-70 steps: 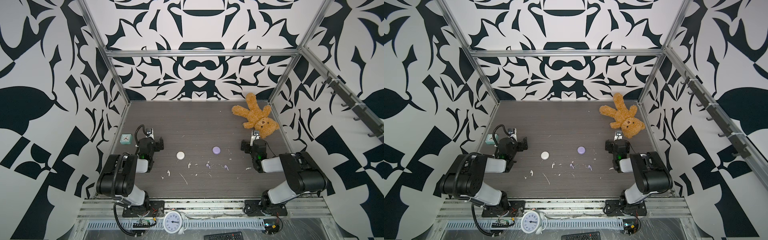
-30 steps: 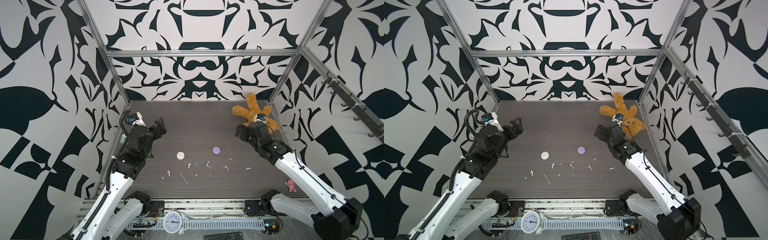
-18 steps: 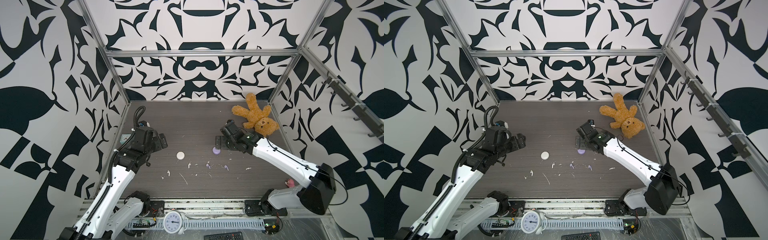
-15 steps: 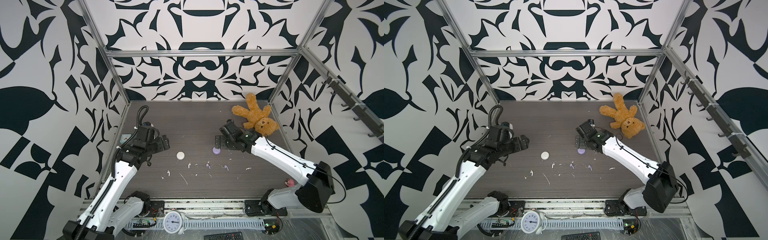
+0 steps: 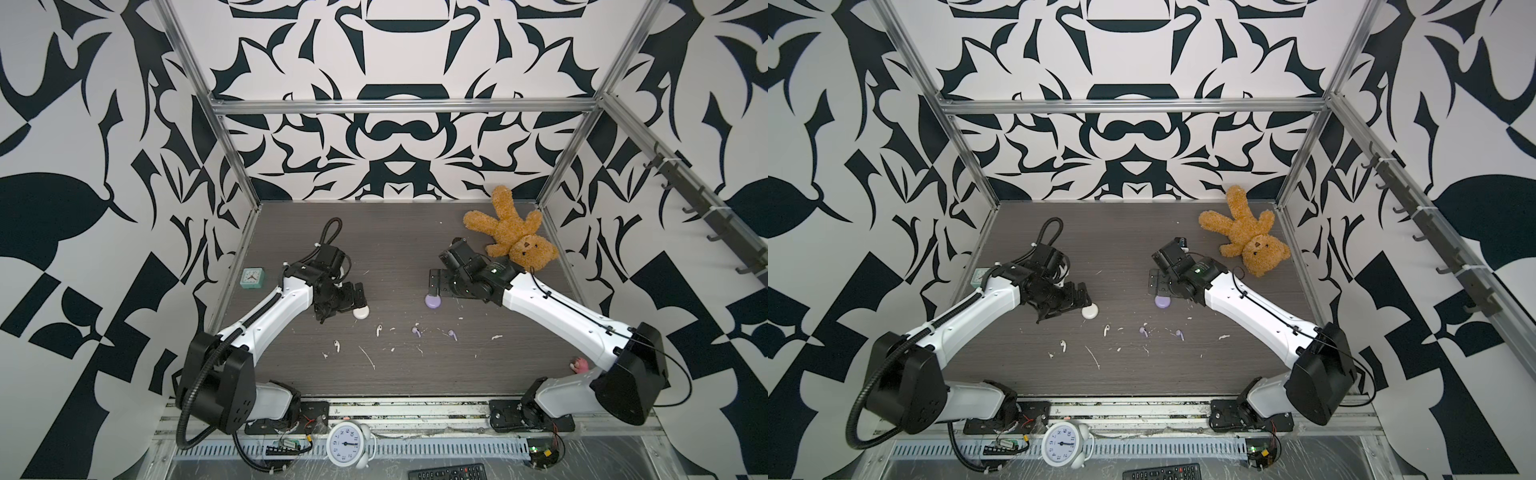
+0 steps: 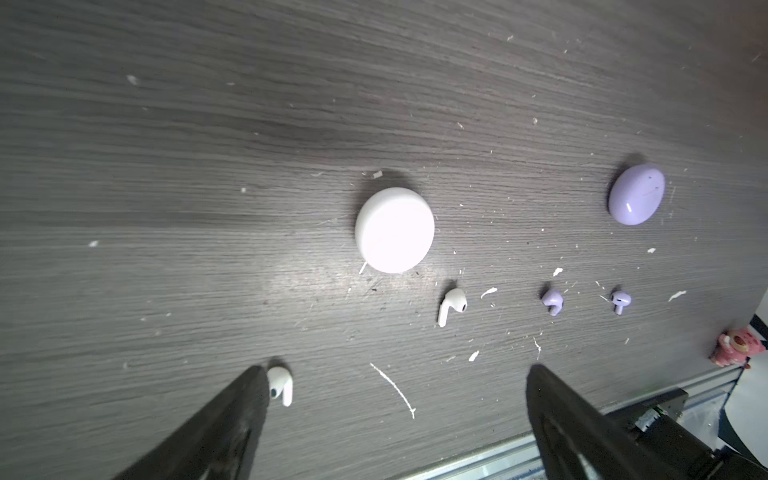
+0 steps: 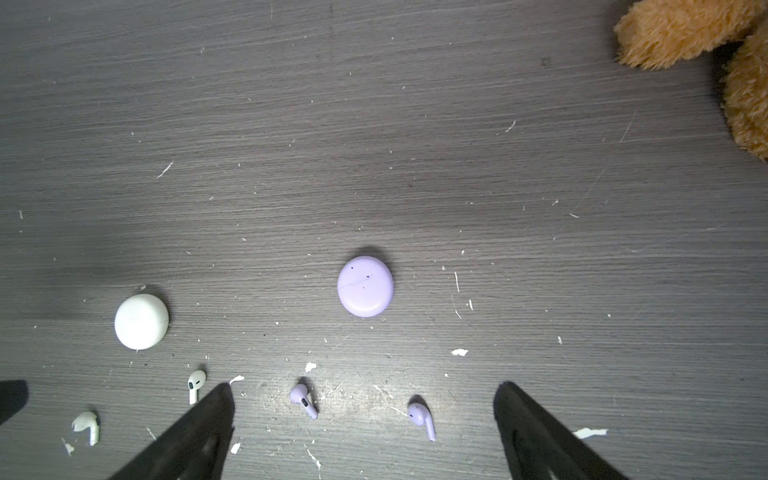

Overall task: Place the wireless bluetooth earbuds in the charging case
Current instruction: 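Lower the left gripper over the white case while the right hovers near lilac case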

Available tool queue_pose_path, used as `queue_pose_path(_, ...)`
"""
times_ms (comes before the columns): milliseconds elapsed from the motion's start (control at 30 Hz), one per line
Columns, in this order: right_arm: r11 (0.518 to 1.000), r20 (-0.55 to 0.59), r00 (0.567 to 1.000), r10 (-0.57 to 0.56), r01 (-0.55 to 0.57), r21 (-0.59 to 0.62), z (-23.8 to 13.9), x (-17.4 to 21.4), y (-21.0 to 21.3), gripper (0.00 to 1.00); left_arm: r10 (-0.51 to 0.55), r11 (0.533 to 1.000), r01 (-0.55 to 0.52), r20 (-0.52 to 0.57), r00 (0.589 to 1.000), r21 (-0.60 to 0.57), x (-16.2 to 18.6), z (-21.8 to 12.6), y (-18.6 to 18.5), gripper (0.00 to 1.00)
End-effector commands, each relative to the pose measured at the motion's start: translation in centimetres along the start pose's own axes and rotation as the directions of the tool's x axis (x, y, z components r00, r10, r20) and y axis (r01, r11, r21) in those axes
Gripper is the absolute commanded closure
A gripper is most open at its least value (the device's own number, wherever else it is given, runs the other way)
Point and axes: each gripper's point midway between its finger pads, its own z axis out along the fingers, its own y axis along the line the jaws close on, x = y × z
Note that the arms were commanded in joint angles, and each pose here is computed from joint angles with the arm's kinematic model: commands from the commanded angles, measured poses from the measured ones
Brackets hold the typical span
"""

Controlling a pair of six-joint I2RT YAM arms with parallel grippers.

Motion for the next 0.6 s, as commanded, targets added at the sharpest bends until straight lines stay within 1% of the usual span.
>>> queue_pose_path(0, 1.000, 0.056, 0.998, -0.013, 0.014, -0.013, -1.4, -0.9, -0.3, 0.01, -0.032, 0.998, 0.031, -0.028, 0.999, -0.059, -0.1, 0.7, -0.1, 0.01)
queue_pose_path(133, 1.000, 0.078, 0.997, -0.015, 0.016, -0.009, -2.0, -1.0, -0.7, 0.01, -0.001, 0.990, -0.005, -0.041, 0.999, -0.139, -0.7, 2.1, -0.1, 0.01)
queue_pose_path(200, 1.000, 0.084, 0.996, -0.016, 0.017, -0.015, -2.3, -0.9, -0.8, 0.01, 0.009, 0.981, -0.021, -0.064, 0.998, -0.193, -0.6, 2.6, 0.1, 0.01)
queue_pose_path(433, 1.000, 0.103, 0.995, -0.015, 0.018, -0.025, -3.2, -0.8, -1.3, 0.01, 0.047, 0.961, -0.076, -0.112, 0.993, -0.267, -0.2, 4.6, -0.5, 0.01)
queue_pose_path(567, 0.999, 0.115, 0.993, -0.011, 0.015, -0.029, -3.5, -0.8, -1.4, 0.01, 0.029, 0.951, -0.066, -0.124, 0.992, -0.302, -0.1, 5.4, 0.1, 0.01)
